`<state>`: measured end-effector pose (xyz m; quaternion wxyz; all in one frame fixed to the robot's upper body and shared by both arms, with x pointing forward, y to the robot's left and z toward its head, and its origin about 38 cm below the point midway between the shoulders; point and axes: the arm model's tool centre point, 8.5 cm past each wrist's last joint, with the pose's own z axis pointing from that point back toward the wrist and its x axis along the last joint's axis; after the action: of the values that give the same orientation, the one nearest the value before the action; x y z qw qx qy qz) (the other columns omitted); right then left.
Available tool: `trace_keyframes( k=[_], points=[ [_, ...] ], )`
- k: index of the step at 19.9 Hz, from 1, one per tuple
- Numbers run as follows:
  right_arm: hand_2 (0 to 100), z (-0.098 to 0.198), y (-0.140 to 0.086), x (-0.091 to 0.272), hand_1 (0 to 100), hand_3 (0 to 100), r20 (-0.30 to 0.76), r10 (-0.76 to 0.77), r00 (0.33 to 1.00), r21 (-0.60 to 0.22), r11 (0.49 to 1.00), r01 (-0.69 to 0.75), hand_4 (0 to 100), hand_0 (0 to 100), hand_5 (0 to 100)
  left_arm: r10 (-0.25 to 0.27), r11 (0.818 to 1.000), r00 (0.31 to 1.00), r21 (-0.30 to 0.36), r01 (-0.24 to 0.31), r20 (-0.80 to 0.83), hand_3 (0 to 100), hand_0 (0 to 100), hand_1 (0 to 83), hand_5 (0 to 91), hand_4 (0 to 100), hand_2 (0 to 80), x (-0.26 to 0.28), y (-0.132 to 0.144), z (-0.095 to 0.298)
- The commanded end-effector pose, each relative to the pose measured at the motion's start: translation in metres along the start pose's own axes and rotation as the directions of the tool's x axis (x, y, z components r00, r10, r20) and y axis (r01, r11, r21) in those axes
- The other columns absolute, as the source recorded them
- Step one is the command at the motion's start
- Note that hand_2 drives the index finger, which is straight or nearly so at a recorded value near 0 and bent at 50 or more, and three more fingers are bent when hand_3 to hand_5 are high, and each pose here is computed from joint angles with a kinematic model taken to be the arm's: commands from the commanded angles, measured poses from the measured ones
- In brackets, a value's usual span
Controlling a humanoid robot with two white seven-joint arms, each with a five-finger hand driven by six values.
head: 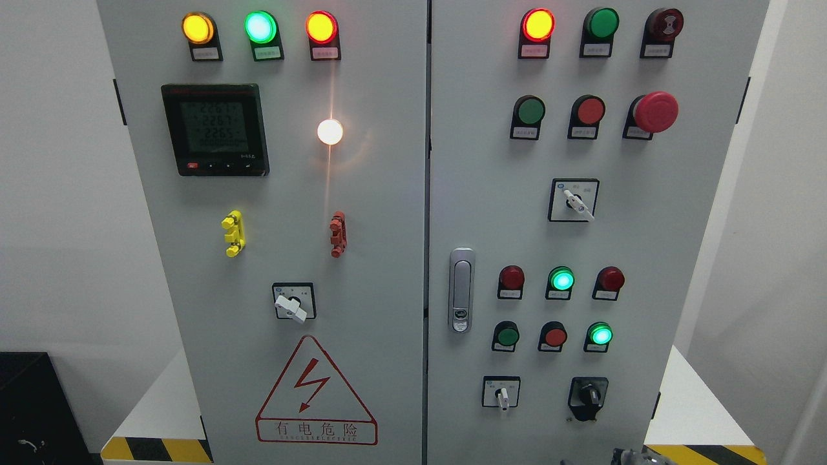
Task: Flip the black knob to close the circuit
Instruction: 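Raise the right hand up toward the black rotary knob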
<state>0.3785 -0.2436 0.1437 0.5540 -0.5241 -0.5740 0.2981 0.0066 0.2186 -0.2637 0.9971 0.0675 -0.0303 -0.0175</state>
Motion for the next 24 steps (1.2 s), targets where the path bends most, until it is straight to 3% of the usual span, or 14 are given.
trace_keyframes(
  k=[1, 24],
  points=[
    [82, -0.014, -0.007, 0.01, 0, 100, 0.009, -0.002, 1.0, -0.024, 1.0, 0.002, 93, 0, 100, 0.003, 1.0, 1.0, -0.004, -0.003, 0.006, 0, 12, 55.6, 0.0, 0, 0.0, -0.004, -0.002, 0.0],
    [82, -0.042, -0.002, -0.002, 0, 100, -0.049, 0.027, 0.998, -0.015, 0.999, -0.028, 94, 0, 100, 0.003, 1.0, 1.0, -0.004, -0.003, 0.005, 0, 12, 55.6, 0.0, 0, 0.0, -0.005, -0.002, 0.0]
  ],
)
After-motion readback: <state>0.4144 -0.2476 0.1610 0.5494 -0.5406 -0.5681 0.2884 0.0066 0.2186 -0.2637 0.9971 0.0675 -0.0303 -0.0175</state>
